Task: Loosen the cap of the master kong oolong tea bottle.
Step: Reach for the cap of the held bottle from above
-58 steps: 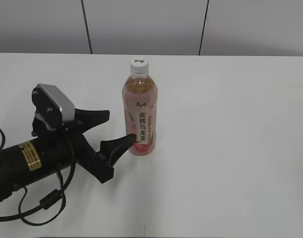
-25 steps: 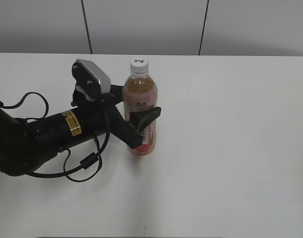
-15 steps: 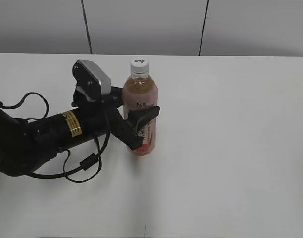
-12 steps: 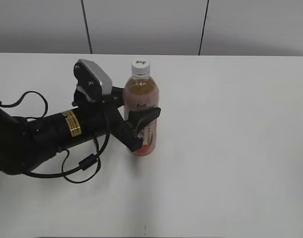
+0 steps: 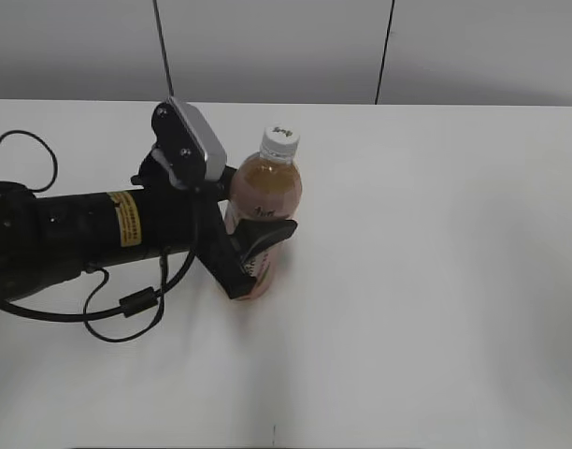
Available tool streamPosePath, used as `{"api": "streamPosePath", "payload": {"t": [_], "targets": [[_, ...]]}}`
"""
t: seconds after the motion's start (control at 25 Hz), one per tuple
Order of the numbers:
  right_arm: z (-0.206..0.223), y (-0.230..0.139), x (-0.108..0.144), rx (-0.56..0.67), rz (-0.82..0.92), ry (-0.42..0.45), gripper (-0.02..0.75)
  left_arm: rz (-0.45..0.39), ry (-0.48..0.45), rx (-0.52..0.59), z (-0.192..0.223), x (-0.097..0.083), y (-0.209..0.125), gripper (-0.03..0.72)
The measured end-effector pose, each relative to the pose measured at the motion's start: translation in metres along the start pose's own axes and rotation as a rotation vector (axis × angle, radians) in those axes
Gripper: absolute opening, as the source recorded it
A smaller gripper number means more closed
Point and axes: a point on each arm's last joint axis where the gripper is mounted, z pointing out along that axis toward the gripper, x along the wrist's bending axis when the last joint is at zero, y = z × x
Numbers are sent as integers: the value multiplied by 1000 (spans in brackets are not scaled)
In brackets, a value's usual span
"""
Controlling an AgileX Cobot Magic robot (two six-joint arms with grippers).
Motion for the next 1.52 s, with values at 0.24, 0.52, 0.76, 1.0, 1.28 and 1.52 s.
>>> {"api": "streamPosePath", "payload": {"t": [0.24,0.52,0.76,1.0,1.28,1.52], "targets": [[38,50,-10,117,69,125,512,45,-5,45,-5,0,4,421],[76,90,15,216,97,289,506,55,-15,49,-5,-1,4,421],[113,112,60,346,185,304,501,61,-21,50,-4,-2,4,421],[144,127,80,421,368,264,501,67,-27,49,-4,-3,4,421],[177,145,88,471,495,238,501,77,-36,50,-5,-3,4,421],[203,148,95,514,555,196,501,81,-39,50,-5,-4,4,421]]}}
